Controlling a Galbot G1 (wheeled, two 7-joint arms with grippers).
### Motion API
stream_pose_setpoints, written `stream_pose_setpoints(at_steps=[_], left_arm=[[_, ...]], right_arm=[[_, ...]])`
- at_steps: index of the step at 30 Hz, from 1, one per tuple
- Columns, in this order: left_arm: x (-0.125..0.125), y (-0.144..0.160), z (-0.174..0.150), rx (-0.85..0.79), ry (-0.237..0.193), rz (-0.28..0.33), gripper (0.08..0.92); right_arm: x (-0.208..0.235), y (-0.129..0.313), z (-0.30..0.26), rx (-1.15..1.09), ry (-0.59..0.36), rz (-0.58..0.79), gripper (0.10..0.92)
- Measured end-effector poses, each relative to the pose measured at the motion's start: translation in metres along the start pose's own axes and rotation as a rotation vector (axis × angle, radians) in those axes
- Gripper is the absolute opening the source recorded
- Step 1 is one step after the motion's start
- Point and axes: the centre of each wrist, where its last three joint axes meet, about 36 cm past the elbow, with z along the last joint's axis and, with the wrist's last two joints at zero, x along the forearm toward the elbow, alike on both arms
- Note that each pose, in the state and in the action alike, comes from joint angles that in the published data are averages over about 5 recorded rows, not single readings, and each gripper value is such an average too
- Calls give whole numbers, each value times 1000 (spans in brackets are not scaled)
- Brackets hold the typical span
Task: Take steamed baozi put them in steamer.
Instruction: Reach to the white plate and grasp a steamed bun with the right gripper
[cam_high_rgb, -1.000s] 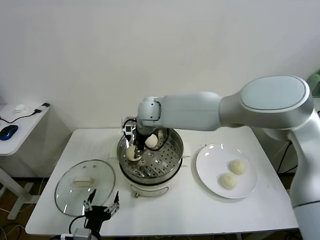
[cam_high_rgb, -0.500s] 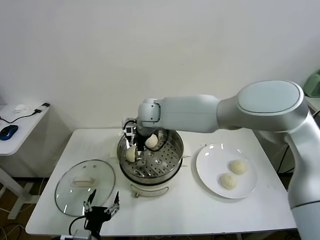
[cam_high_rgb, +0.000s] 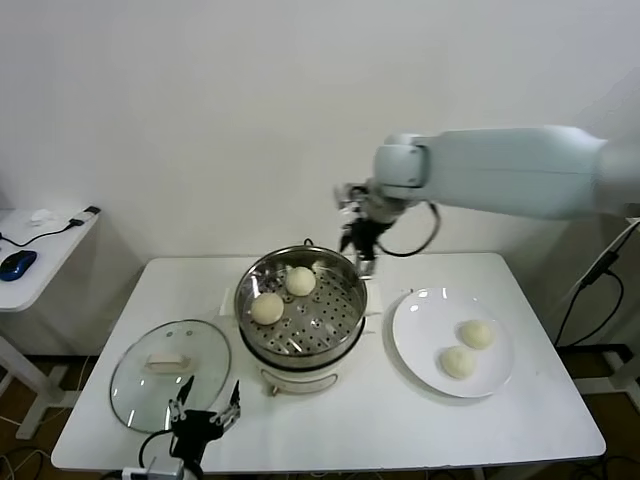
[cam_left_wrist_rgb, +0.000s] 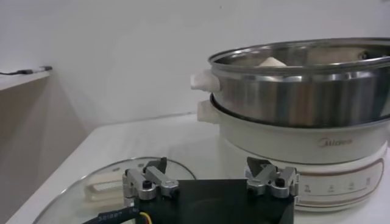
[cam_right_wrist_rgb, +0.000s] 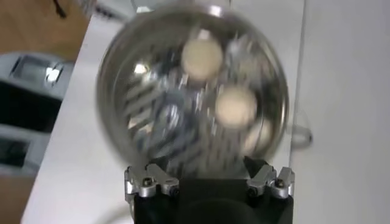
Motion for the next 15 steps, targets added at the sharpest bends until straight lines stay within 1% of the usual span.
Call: stream_pose_setpoints(at_steps=[3,7,10,15], left_arm=[[0,1,-1,0,-2,-4,823],[0,3,-2,-1,-3,-9,823],[1,4,-3,0,-4,-11,823],[2,2,-3,3,-1,-10,823]], right_arm=[[-5,22,47,-42,22,-14,823],[-28,52,98,-98,33,-41,823],[-49,71,125,-128,39,-63,823],[-86,93,152,-159,53,-86,823]])
